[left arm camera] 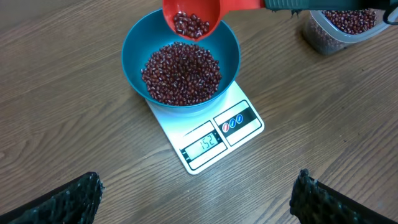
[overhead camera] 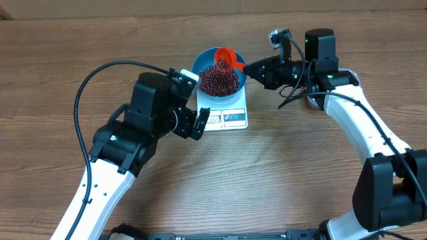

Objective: Scoop item into bowl and weigh 150g on scale
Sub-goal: 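Hold the red cup tilted over the bowl, trickling beans in slowly, then move the red cup back to the bean tub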

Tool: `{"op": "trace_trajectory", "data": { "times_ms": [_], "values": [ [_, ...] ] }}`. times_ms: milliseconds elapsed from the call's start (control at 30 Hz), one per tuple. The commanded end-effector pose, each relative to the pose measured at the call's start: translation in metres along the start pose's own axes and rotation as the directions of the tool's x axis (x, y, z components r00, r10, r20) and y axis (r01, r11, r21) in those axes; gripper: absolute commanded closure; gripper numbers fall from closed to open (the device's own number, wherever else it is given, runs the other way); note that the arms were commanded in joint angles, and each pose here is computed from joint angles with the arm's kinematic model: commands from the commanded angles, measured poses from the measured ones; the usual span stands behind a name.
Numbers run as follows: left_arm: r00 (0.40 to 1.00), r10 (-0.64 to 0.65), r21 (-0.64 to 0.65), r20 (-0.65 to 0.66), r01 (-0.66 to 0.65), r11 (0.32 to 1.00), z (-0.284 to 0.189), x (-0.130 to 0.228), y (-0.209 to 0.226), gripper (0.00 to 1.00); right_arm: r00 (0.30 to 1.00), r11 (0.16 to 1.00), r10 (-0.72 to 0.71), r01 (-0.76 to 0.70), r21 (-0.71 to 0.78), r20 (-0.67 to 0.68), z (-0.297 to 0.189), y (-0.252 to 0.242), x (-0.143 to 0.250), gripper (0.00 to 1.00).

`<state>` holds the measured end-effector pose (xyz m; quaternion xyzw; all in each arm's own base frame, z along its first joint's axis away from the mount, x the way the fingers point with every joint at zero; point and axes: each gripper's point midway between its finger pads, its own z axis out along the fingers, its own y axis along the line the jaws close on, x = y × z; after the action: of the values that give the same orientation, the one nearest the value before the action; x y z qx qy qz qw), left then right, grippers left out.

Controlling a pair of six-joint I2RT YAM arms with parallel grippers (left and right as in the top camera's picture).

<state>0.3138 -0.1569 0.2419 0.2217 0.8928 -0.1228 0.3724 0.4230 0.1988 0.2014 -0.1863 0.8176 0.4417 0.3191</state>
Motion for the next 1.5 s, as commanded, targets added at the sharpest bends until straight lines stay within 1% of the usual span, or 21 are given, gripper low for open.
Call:
{"op": "trace_trajectory", "data": {
  "times_ms": [0, 167, 400, 500, 633, 833, 1000, 1133, 1267, 1467],
  "values": [
    [1.0, 0.015, 0.012, -0.008, -0.015, 1.0, 0.003, 0.001, -0.001, 0.0, 1.0, 0.999, 0.023, -0.022, -0.026, 0.017, -0.003, 0.003, -0.011, 0.96],
    [1.0, 0.015, 0.012, -0.008, -0.015, 1.0, 0.003, 0.001, -0.001, 0.0, 1.0, 1.0, 0.019, -0.02, 0.013, 0.024, -0.003, -0.004, -0.011, 0.96],
    [1.0, 0.015, 0.012, -0.008, -0.015, 1.0, 0.003, 0.001, -0.001, 0.0, 0.999, 1.0, 0.028, -0.028, -0.005, 0.022, -0.004, -0.002, -0.011, 0.96],
    [1.0, 0.015, 0.012, -0.008, -0.015, 1.0, 0.003, 0.001, -0.001, 0.0, 0.996, 0.997, 0.074, -0.075, 0.011, 0.039, -0.013, -0.008, -0.015, 0.96],
    [1.0, 0.015, 0.012, -0.008, -0.015, 1.0, 0.003, 0.001, -0.001, 0.0, 0.989, 0.99, 0.126, -0.13, 0.051, 0.083, -0.042, -0.026, -0.023, 0.96],
    [1.0, 0.015, 0.012, -0.008, -0.015, 1.0, 0.003, 0.001, -0.001, 0.01, 0.961, 0.957, 0.219, -0.245, 0.155, 0.167, -0.109, -0.063, -0.023, 0.96],
    [1.0, 0.015, 0.012, -0.008, -0.015, 1.0, 0.003, 0.001, -0.001, 0.0, 0.944, 0.927, 0.234, -0.289, 0.241, 0.233, -0.166, -0.084, -0.016, 0.96],
    [1.0, 0.015, 0.012, -0.008, -0.015, 1.0, 0.003, 0.001, -0.001, 0.0, 0.939, 0.899, 0.217, -0.298, 0.32, 0.267, -0.201, -0.097, -0.008, 0.96],
    [1.0, 0.015, 0.012, -0.008, -0.015, 1.0, 0.003, 0.001, -0.001, 0.0, 0.948, 0.846, 0.194, -0.292, 0.445, 0.253, -0.222, -0.112, 0.005, 0.97],
    [1.0, 0.015, 0.012, -0.008, -0.015, 1.0, 0.003, 0.001, -0.001, 0.0, 0.982, 0.757, 0.138, -0.191, 0.625, 0.132, -0.234, -0.13, 0.027, 0.97]
  ]
}}
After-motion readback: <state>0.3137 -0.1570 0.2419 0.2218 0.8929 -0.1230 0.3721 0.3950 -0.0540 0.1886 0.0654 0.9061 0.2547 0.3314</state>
